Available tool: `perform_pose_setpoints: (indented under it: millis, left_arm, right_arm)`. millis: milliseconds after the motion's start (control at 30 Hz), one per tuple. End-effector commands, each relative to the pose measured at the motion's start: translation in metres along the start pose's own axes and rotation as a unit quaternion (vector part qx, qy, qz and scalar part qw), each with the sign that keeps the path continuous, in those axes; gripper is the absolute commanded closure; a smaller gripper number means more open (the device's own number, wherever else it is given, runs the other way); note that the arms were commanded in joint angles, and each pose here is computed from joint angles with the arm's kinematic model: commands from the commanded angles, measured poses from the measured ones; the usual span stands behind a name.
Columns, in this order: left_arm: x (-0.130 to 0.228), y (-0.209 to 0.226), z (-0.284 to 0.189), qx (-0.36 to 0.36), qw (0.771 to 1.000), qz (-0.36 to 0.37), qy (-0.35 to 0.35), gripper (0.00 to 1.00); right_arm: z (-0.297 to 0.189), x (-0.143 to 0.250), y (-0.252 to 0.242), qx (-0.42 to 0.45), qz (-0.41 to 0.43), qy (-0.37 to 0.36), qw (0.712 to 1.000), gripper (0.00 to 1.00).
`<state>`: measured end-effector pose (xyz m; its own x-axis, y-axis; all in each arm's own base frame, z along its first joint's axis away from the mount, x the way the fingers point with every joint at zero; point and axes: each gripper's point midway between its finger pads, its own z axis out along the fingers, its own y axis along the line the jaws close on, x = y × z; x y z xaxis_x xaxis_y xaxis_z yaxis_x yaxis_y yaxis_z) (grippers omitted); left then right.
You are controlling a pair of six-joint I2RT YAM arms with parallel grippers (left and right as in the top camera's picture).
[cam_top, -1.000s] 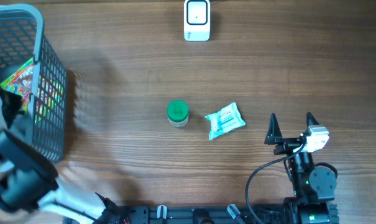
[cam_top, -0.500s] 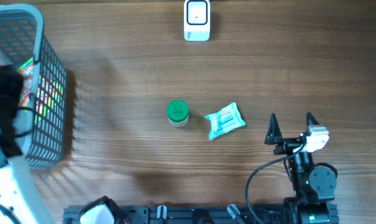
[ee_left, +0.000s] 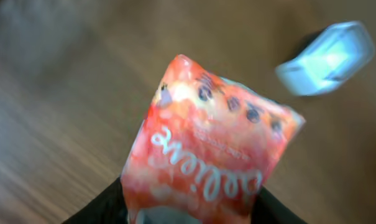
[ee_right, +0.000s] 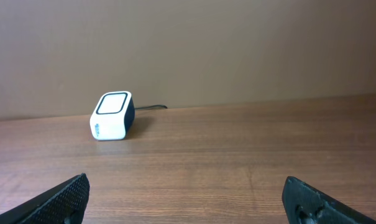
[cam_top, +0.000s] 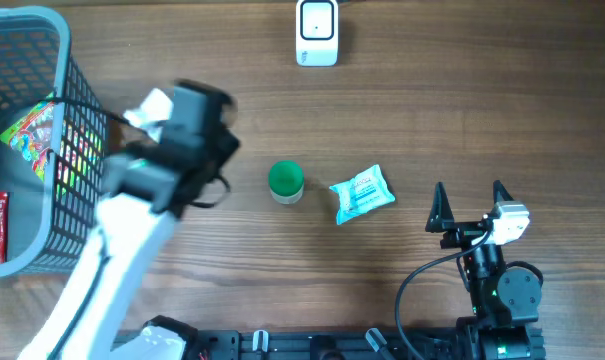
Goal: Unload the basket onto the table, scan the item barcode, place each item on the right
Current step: 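Carry the pink bag out and drop it left of the jar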
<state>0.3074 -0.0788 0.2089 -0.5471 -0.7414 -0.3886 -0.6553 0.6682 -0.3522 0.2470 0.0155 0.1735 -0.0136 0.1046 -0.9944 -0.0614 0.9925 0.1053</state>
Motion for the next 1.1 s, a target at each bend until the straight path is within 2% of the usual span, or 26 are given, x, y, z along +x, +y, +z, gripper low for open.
perform_pose_setpoints:
  millis: [0, 100, 233, 433, 500, 567, 667, 767, 800, 967, 1033, 1067]
  left_arm:
    - [0.023, 0.032, 0.048, -0.095, 0.991, -0.089, -0.032, 0.53]
    - [0.058, 0.045, 0.086, -0.127, 0.986, -0.108, 0.006, 0.64]
    - [0.093, 0.057, 0.124, -0.151, 0.979, -0.132, 0.044, 0.62]
    - [0.108, 0.072, 0.144, -0.193, 0.963, -0.181, 0.049, 0.60]
    - [0.108, 0.073, 0.145, -0.197, 0.962, -0.185, 0.047, 0.55]
    - [0.107, 0.074, 0.145, -0.197, 0.962, -0.184, 0.041, 0.43]
    - [0.104, 0.072, 0.146, -0.192, 0.964, -0.180, 0.036, 0.36]
    - [0.099, 0.070, 0.144, -0.184, 0.966, -0.179, 0.026, 0.20]
    - [0.097, 0.068, 0.142, -0.179, 0.967, -0.180, 0.023, 0.20]
    - [0.069, 0.039, 0.117, -0.109, 0.986, -0.125, -0.002, 0.09]
    - [0.051, 0.027, 0.098, -0.079, 0.992, -0.098, -0.027, 0.00]
    - [0.041, 0.023, 0.086, -0.066, 0.993, -0.085, -0.043, 0.00]
  right_arm:
    - [0.000, -0.001, 0.002, -0.005, 0.004, -0.003, 1.000, 0.00]
    - [0.000, -0.001, 0.002, -0.005, 0.004, -0.003, 1.000, 0.00]
    - [0.000, -0.001, 0.002, -0.005, 0.004, -0.003, 1.000, 0.00]
    - [0.000, -0.001, 0.002, -0.005, 0.004, -0.003, 1.000, 0.00]
    - [0.000, -0.001, 0.002, -0.005, 0.004, -0.003, 1.000, 0.00]
    - [0.000, -0.001, 0.002, -0.005, 0.004, -0.003, 1.000, 0.00]
    - [0.000, -0.001, 0.002, -0.005, 0.004, -0.003, 1.000, 0.00]
    - [0.000, -0.001, 0.002, -0.005, 0.004, -0.003, 1.000, 0.00]
    - [0.000, -0.001, 0.002, -0.005, 0.004, -0.003, 1.000, 0.00]
    - [0.000, -0.001, 0.002, -0.005, 0.004, -0.003, 1.000, 0.01]
    - [0.000, -0.001, 0.002, -0.005, 0.004, -0.003, 1.000, 0.00]
    - [0.000, -0.001, 0.002, -0.005, 0.004, -0.003, 1.000, 0.00]
